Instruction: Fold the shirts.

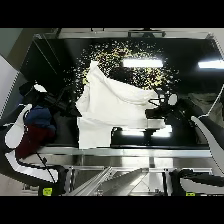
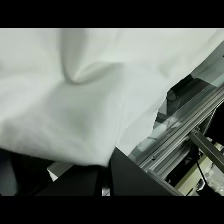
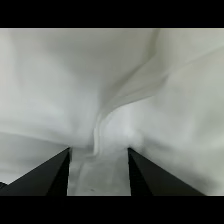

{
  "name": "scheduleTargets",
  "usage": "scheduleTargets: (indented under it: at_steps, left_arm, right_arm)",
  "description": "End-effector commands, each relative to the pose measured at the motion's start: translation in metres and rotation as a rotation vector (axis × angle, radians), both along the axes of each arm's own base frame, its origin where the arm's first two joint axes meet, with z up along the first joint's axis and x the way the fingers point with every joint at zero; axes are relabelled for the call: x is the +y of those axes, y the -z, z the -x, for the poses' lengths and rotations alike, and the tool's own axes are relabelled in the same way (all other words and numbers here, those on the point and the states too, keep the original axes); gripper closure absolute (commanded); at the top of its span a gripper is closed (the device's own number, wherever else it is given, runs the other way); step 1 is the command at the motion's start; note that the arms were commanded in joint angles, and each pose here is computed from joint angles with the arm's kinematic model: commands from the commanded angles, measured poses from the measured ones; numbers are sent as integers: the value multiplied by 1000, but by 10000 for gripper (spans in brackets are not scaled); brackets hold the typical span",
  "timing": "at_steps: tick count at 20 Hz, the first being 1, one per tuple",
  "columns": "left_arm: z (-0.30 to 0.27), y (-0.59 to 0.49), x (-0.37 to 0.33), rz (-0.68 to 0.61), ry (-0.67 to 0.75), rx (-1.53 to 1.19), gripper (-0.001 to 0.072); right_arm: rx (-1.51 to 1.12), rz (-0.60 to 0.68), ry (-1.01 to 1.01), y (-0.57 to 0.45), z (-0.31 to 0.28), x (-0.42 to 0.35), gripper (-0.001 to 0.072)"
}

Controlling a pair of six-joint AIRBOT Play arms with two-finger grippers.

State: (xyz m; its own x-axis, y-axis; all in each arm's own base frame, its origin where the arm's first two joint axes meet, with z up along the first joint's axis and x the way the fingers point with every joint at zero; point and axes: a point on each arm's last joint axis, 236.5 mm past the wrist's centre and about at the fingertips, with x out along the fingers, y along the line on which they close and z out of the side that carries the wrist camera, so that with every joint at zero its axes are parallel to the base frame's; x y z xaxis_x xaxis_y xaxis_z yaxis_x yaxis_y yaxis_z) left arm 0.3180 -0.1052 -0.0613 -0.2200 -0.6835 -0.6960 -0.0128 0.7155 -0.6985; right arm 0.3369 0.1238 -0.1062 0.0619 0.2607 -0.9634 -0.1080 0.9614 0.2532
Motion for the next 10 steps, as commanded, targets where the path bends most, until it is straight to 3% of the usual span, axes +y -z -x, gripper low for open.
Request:
scheduleTargets:
  at_steps: [1,2,4,5,10]
  left_arm:
    - [0,0,0,3,7,-8,683]
    - [0,0,0,3,8,-9,683]
    - [0,0,0,3,9,-10,683]
    - [0,0,0,3,10,-10,683]
    - [0,-1,0,9,10,-8,683]
  right_arm:
    - [15,57,31,3,2,-9,313]
    - [18,54,31,2,2,-9,515]
    - [20,53,39,2,3,-9,653]
    - [27,54,42,2,4,-9,693]
    - [22,42,33,-29,1,-7,695]
